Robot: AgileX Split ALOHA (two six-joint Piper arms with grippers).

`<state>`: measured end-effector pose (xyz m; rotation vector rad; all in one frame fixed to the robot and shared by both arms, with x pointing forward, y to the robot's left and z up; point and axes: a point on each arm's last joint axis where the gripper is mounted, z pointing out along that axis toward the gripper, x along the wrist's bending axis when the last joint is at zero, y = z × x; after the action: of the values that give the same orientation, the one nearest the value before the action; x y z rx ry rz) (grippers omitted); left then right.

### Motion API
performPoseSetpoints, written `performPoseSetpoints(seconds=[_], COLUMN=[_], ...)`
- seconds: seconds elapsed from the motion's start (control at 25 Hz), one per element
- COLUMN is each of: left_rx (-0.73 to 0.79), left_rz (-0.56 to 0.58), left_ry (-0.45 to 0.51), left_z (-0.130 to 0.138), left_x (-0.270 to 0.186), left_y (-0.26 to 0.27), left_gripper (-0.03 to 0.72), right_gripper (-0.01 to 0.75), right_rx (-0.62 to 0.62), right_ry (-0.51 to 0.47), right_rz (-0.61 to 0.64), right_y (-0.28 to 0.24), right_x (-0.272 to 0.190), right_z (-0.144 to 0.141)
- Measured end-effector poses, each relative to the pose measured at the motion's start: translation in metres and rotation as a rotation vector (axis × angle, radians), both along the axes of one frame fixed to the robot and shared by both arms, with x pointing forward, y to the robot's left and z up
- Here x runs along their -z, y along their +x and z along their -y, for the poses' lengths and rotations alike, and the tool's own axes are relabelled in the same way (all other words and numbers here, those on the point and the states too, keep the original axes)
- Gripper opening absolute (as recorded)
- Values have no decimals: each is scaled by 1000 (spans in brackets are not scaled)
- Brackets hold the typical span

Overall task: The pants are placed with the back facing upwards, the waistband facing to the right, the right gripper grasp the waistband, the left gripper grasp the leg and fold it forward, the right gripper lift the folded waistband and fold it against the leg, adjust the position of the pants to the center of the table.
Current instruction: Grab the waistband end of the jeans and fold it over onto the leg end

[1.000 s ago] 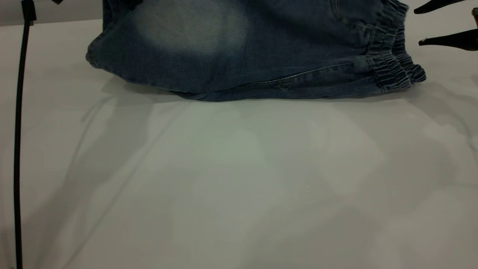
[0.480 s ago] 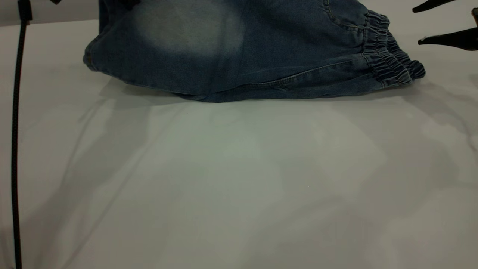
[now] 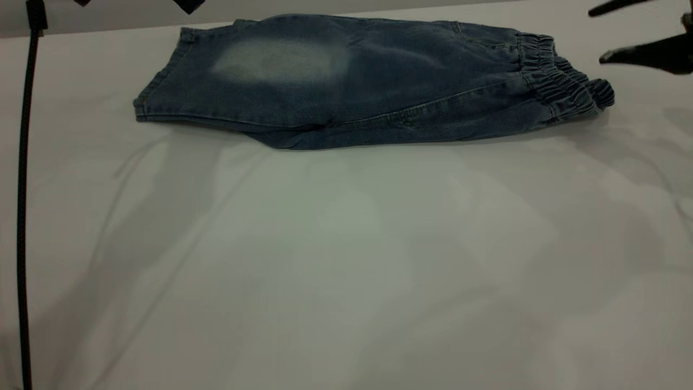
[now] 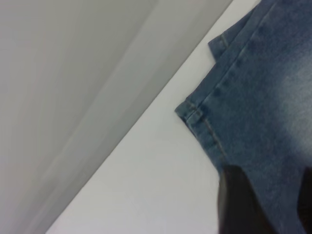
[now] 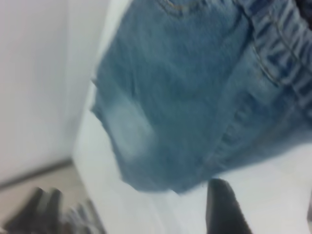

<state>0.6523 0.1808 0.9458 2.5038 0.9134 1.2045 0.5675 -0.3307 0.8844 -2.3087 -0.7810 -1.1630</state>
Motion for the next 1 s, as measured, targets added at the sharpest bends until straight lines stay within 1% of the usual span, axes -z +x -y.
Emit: performPoseSetpoints(seconds=[0.12, 0.2, 0.32, 0.4, 0.56, 0.68, 0.8, 0.92, 1.0], left_rx=[-20, -15, -5, 5, 60, 97, 108, 107, 109], left_rz=[1, 1, 1, 2, 1, 0, -1, -1, 0], left_ry=[1, -2, -29, -50, -59, -62, -60, -63, -61], left_z=[-1, -1, 7, 17, 40, 53, 58, 58, 58], left_x=[0, 0, 0, 0, 0, 0, 0, 0, 0], left_y=[0, 0, -2, -5, -13, -19, -21, -21, -21], left_gripper=[375, 388, 388, 388, 388, 388, 388, 388, 388], right_gripper=[316, 316, 316, 316, 316, 316, 323, 385, 463], right_rx=[-77, -110, -128, -124, -164, -221, -297, -330, -321], right_ry=[-48, -79, -135, -196, -307, -354, -377, -364, -356], right_rz=[-15, -22, 1, 12, 54, 104, 170, 205, 201], right_y=[-5, -7, -7, -6, -5, -5, -6, -6, -6], right_x=[3, 5, 7, 10, 13, 13, 12, 10, 9], right_z=[-1, -2, 1, 4, 9, 9, 6, 3, 3])
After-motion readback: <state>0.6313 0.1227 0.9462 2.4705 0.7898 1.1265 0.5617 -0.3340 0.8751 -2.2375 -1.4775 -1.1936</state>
